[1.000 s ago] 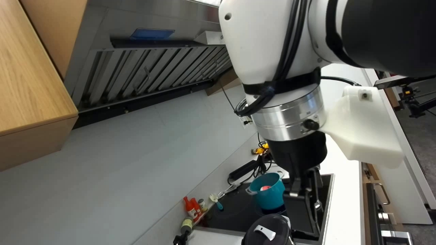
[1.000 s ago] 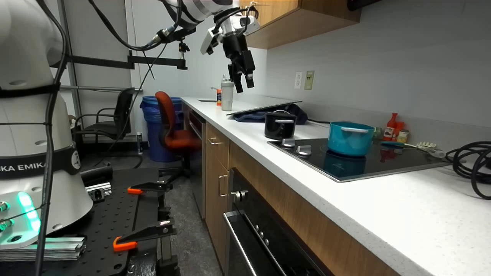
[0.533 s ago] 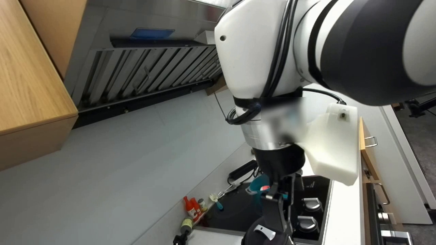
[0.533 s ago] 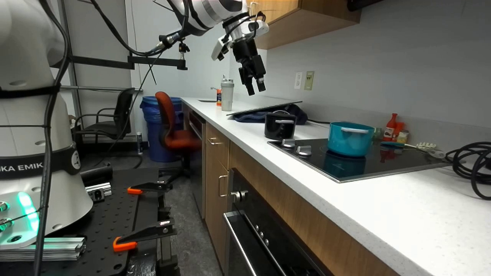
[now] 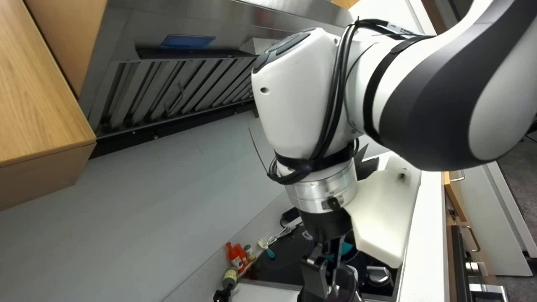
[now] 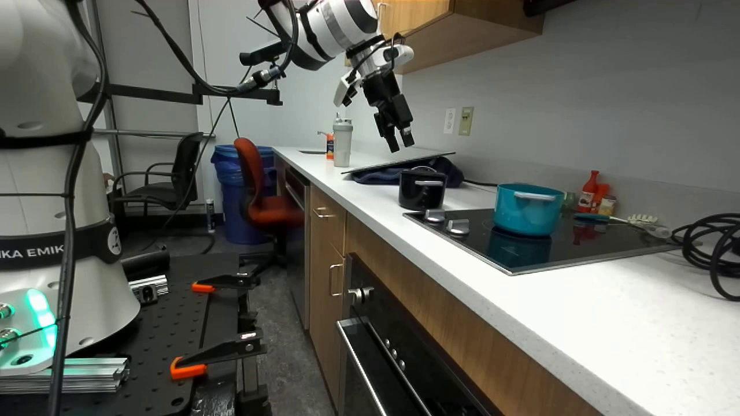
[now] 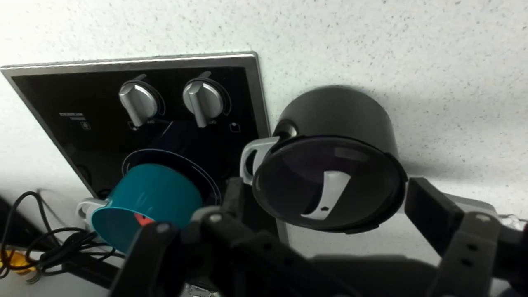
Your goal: Place the lid on the blue pot
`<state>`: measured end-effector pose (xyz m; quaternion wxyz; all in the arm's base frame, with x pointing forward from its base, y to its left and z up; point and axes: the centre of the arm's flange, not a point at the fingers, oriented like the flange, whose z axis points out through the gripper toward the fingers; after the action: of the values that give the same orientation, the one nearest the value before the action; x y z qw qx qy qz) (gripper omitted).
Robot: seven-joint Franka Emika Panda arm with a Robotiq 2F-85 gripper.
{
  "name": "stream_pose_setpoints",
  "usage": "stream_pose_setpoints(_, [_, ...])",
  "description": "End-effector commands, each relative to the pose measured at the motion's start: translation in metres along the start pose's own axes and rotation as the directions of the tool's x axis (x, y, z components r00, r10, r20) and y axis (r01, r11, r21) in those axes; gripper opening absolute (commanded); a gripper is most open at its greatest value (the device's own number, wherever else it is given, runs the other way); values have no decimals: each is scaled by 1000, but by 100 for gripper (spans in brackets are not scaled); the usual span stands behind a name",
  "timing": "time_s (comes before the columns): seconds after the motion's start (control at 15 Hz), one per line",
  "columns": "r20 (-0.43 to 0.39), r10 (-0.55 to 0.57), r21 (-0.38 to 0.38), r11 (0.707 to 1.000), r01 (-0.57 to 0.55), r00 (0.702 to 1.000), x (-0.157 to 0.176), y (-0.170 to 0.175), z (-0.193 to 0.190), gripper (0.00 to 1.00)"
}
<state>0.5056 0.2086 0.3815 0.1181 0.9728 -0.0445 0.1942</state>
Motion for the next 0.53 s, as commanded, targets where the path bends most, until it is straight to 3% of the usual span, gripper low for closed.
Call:
stream_pose_setpoints(0.0, [-37, 27, -11, 1000, -28, 999, 19, -20, 15, 100])
stream_pose_setpoints(0.47, [-61, 91, -35, 995, -93, 994, 40, -24, 37, 100])
